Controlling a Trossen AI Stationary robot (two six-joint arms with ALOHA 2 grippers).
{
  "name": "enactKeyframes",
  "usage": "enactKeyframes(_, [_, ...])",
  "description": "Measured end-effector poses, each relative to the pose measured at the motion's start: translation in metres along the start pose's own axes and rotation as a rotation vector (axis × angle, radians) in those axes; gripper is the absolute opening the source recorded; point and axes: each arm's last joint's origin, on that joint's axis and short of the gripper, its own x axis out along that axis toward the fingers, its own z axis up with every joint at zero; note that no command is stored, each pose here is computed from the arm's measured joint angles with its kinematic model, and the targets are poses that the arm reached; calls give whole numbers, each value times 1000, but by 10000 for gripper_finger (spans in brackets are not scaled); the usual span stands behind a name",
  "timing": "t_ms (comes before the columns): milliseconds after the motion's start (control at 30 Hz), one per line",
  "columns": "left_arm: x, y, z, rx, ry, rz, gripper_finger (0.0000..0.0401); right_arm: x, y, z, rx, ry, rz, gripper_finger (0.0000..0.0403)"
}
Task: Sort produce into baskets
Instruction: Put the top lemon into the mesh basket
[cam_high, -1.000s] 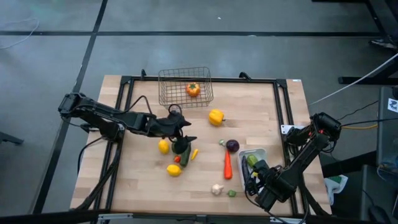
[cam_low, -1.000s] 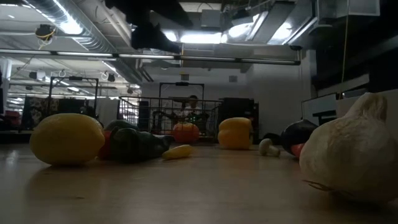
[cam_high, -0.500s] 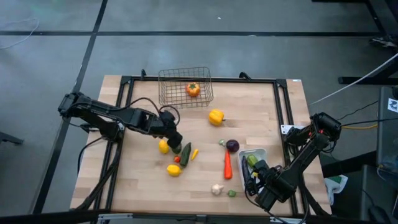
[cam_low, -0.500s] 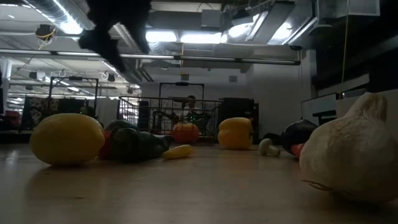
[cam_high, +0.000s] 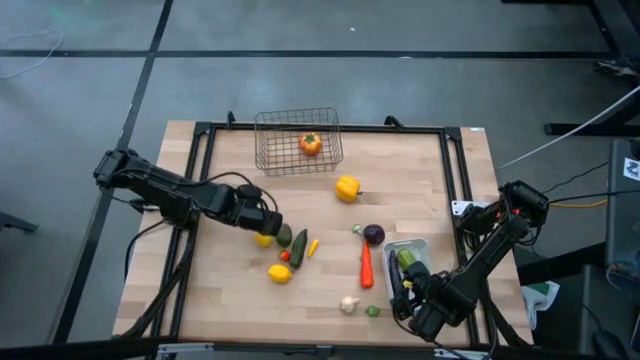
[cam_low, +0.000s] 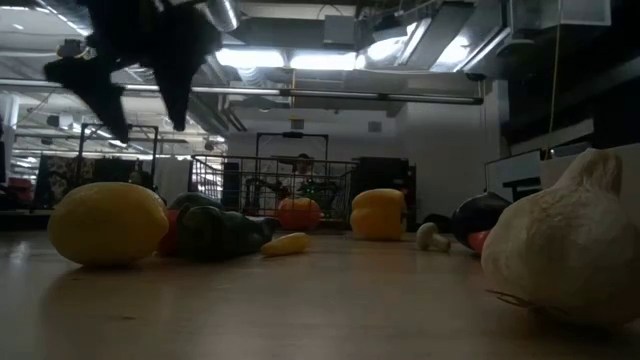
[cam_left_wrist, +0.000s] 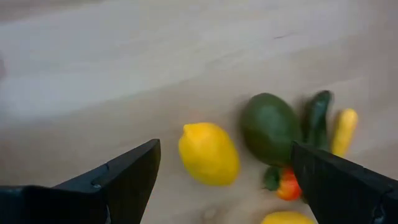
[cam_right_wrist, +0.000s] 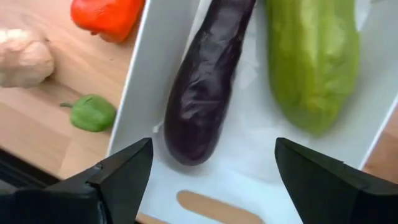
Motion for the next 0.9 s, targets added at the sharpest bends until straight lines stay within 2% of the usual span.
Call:
enactKeyframes(267, [18,8,-15,-142,2,18,351,0,1,0,-49,-5,10,337])
enactKeyframes(900, [59,20,-34,-275,30,-99,351,0,3,0,-47,-41,44,337])
